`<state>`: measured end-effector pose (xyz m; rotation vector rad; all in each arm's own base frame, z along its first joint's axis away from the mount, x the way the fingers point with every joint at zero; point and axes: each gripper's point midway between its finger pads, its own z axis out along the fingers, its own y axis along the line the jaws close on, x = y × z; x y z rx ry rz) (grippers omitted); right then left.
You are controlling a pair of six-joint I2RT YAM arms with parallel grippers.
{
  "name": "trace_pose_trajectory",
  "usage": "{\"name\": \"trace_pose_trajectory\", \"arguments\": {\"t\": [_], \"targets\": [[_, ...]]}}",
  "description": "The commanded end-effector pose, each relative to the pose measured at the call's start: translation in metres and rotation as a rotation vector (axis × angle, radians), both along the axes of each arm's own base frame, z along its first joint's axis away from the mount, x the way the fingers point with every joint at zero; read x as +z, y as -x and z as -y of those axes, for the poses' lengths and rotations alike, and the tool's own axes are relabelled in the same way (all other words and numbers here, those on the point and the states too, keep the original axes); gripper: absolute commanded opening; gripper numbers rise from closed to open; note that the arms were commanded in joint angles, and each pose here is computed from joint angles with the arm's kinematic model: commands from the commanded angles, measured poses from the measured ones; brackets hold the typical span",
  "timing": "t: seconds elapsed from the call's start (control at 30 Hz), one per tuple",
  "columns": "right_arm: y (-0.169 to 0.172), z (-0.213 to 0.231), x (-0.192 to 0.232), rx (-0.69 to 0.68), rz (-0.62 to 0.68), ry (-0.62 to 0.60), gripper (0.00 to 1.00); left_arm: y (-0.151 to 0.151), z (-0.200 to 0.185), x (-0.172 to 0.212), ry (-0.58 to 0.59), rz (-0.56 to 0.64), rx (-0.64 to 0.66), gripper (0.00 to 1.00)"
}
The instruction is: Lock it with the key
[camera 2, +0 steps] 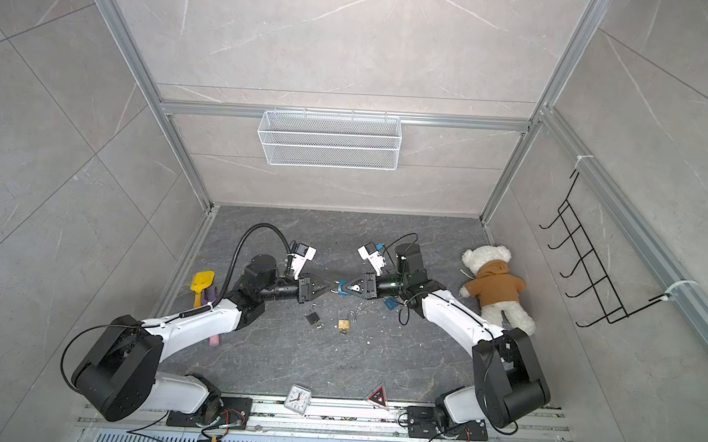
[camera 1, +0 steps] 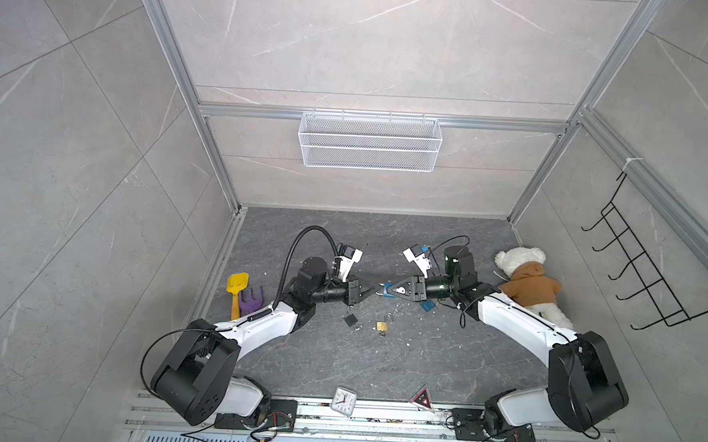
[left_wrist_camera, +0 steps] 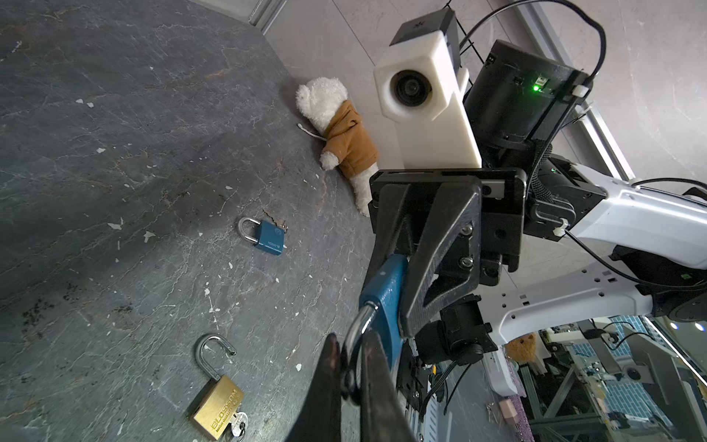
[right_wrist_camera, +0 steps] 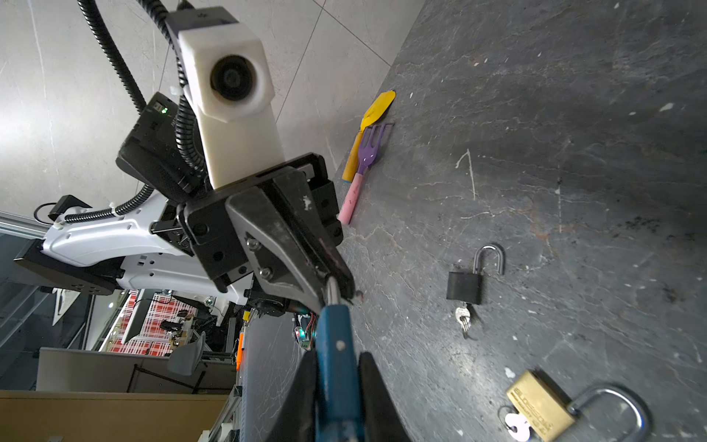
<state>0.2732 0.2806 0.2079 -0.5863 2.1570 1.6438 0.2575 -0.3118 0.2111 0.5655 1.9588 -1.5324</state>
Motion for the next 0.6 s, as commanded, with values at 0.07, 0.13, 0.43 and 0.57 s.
{"name": "trace_pose_trajectory", "arguments": {"t": [0.07, 0.13, 0.43, 0.57], "targets": [[-0.007, -0.025, 0.003, -0.006, 0.083, -0.005, 0.0, 0.064, 0.033, 0.061, 0.162, 0.155, -0.333, 0.14], [-0.007, -0.026, 0.003, -0.006, 0.082, -0.013, 0.0, 0.066, 0.032, 0.064, 0.178, 0.159, -0.339, 0.18], [-0.011, -0.023, 0.001, -0.018, 0.078, -0.016, 0.0, 0.069, 0.031, 0.07, 0.199, 0.158, -0.35, 0.0], [-0.014, -0.014, 0.0, -0.048, 0.066, -0.009, 0.0, 0.062, 0.029, 0.07, 0.204, 0.155, -0.318, 0.0]]}}
